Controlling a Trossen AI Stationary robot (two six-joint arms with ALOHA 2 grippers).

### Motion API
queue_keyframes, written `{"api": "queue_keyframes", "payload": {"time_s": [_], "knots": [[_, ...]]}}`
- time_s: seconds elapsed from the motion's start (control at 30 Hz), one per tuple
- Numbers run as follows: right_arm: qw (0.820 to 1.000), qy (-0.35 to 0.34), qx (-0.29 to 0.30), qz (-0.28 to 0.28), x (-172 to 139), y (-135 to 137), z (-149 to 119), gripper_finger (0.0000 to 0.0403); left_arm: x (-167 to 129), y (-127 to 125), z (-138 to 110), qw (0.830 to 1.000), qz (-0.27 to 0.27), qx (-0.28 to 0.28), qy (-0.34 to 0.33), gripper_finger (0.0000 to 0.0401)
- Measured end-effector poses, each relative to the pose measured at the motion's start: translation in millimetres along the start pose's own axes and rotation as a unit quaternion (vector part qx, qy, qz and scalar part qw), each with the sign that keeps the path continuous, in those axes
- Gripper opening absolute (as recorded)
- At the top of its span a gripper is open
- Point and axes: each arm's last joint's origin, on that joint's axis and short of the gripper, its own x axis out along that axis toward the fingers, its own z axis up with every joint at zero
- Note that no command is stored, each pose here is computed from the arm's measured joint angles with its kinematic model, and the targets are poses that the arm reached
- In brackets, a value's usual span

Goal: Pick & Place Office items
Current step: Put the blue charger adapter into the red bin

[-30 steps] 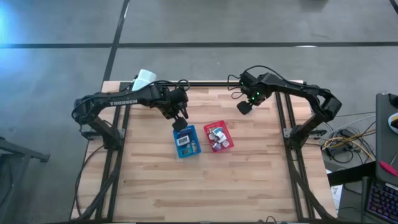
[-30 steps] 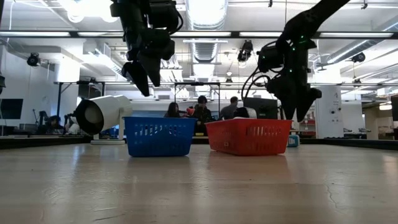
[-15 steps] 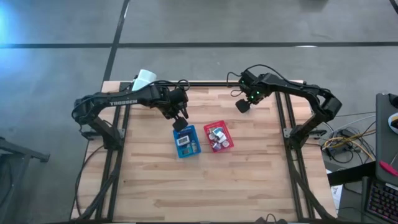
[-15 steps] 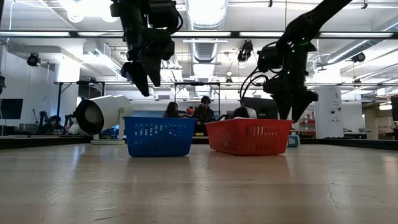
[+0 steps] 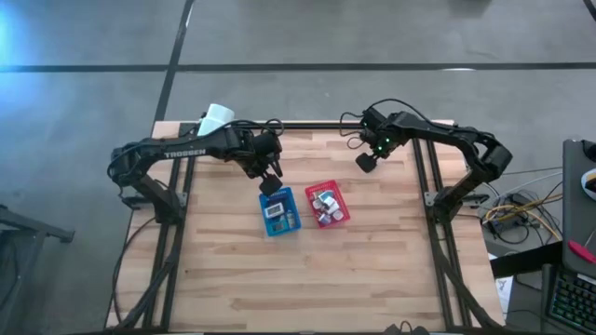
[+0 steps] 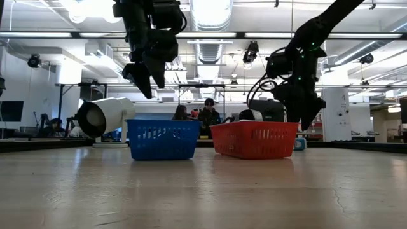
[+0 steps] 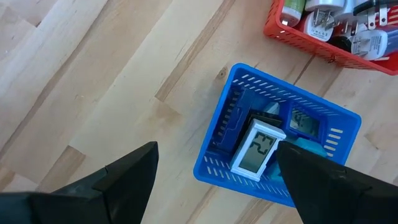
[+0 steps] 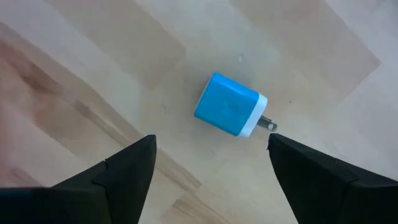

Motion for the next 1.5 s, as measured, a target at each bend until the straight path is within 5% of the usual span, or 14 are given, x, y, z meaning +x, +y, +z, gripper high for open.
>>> {"api": "queue_keyframes", "payload": {"time_s": [0.37, 0.8, 1.5], "knots": [[0.994, 0.008, -0.107, 0.001, 5.5, -0.2, -0.9, 0.0290, 0.0, 0.0, 0.0, 1.000, 0.000, -0.030, 0.000, 0.0332], [0.965, 0.106, -0.238, 0.003, 43.0, -1.8, 3.3, 0.0299, 0.2, -1.7, -0.7, 0.996, -0.001, -0.084, 0.001, 0.0332], [0.962, 0.051, -0.269, -0.017, 18.2, 3.1, 33.9, 0.0287, 0.3, -3.6, -1.4, 0.996, -0.001, -0.095, 0.001, 0.0332]]}}
